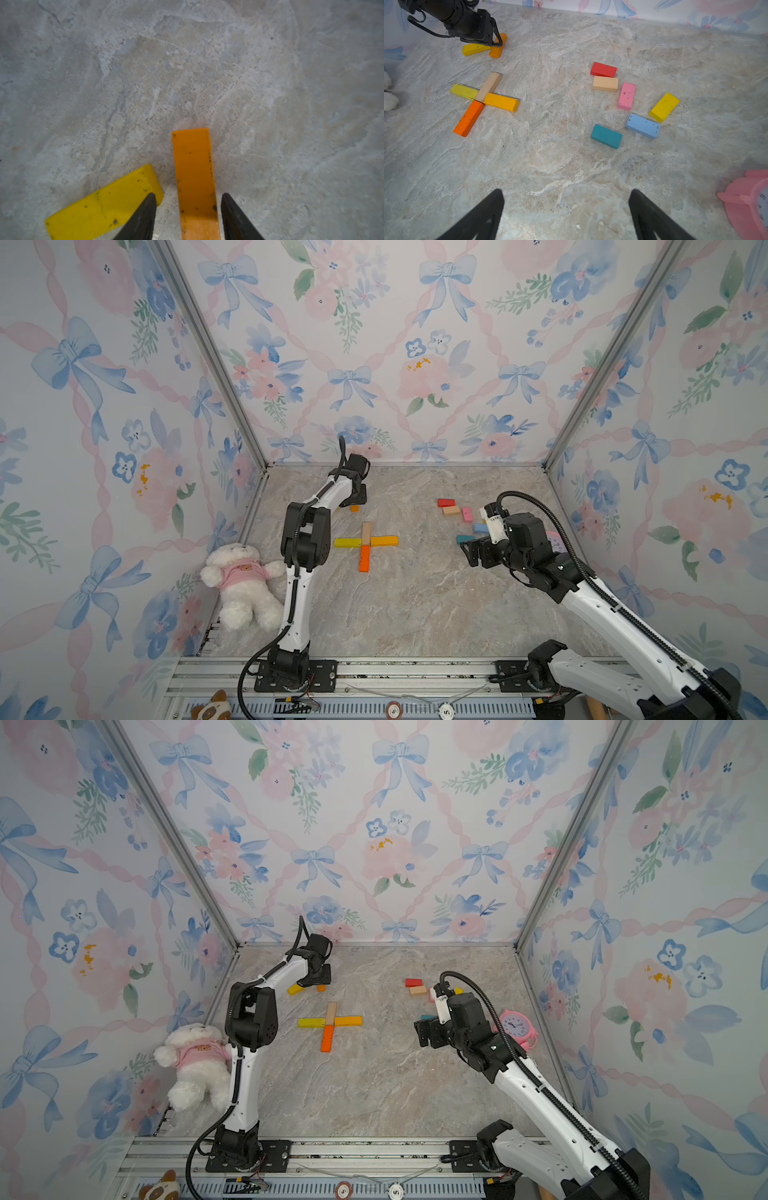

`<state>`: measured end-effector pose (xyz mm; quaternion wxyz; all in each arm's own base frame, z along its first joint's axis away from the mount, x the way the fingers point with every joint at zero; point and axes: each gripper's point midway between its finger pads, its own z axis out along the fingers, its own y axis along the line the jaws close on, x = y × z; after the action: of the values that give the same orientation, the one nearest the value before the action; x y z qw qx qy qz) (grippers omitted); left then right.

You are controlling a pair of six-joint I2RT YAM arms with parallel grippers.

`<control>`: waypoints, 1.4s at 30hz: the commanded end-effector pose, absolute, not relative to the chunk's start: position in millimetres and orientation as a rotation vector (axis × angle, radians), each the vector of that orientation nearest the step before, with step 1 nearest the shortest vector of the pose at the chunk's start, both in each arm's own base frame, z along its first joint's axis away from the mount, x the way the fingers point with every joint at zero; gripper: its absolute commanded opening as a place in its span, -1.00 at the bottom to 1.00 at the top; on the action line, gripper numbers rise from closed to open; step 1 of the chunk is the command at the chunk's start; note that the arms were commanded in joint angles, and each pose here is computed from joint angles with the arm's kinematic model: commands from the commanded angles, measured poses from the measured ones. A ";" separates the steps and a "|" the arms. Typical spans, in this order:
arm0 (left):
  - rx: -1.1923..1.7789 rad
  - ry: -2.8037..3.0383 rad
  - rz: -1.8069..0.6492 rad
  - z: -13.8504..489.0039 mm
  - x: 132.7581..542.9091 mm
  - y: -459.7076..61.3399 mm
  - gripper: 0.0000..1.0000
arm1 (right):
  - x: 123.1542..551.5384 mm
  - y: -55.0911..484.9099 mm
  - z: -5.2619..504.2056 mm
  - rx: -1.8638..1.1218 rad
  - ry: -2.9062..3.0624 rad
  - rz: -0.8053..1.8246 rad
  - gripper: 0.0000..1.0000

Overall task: Assemble the letter t with building blocks
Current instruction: Pick up the building block from the center of the board.

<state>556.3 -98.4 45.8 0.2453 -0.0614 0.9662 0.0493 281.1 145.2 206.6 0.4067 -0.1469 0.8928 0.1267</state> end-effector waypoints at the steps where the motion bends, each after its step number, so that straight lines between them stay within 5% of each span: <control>1: -0.204 2.665 0.132 33.7 557.2 -92.8 0.02 | 280.5 143.5 212.1 -0.373 2.245 0.310 0.92; 25: -0.166 2.679 0.094 22.5 563.7 -103.2 -0.09 | 280.5 143.3 213.0 -0.374 2.241 0.308 0.93; 42: -0.096 2.604 0.054 73.3 564.5 -112.2 -0.64 | 281.5 142.3 212.4 -0.362 2.242 0.303 0.92</control>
<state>566.4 -105.6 35.0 0.2417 -0.0511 0.9685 0.0301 281.2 145.1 206.6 0.4067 -0.1466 0.8928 0.1264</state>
